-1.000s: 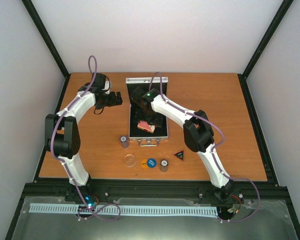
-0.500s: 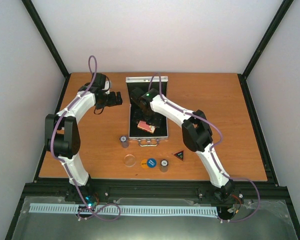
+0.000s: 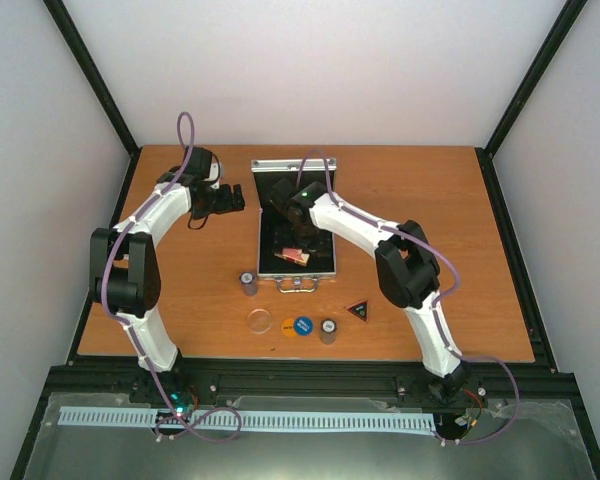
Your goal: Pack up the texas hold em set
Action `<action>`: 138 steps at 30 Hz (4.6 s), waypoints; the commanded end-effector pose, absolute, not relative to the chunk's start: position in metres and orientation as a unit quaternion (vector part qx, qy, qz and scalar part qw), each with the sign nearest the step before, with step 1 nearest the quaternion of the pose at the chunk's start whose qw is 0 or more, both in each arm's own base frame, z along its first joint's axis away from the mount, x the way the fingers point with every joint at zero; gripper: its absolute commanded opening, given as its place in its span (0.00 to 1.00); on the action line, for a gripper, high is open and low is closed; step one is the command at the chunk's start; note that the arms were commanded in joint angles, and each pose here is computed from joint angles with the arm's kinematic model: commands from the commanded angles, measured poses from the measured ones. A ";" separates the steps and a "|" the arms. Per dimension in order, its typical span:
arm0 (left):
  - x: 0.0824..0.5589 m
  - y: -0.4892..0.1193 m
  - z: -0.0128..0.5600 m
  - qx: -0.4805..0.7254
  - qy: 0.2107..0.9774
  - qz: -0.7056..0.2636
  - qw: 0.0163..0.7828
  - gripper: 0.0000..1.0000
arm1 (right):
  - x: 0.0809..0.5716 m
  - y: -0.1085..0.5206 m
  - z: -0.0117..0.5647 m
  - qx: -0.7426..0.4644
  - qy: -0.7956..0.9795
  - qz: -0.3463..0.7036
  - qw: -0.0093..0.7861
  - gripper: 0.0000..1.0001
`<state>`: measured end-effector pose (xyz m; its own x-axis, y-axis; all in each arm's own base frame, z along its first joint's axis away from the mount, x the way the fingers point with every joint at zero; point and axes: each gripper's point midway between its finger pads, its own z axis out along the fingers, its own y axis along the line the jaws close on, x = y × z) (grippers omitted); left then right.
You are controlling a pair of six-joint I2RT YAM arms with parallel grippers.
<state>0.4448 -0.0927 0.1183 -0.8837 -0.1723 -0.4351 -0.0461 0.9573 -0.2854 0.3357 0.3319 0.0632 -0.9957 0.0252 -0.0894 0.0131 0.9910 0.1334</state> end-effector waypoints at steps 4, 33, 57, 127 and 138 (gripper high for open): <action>0.451 -0.095 0.126 -0.045 0.958 -0.133 0.250 1.00 | 0.337 0.327 0.107 -0.112 0.982 0.098 0.113 1.00; 0.452 -0.096 0.106 -0.051 0.965 -0.132 0.223 1.00 | 0.365 0.344 0.069 -0.544 0.822 -0.005 0.171 1.00; 0.439 -0.086 0.118 -0.057 0.962 -0.113 0.242 1.00 | 0.373 0.348 0.030 -0.539 0.829 0.080 0.124 0.89; 0.452 -0.086 0.105 -0.069 0.962 -0.109 0.239 1.00 | 0.340 0.356 0.093 -0.577 0.792 0.073 0.186 0.88; 0.455 -0.088 0.100 -0.071 0.963 -0.113 0.233 1.00 | 0.343 0.373 0.090 -0.489 0.837 0.190 0.155 0.78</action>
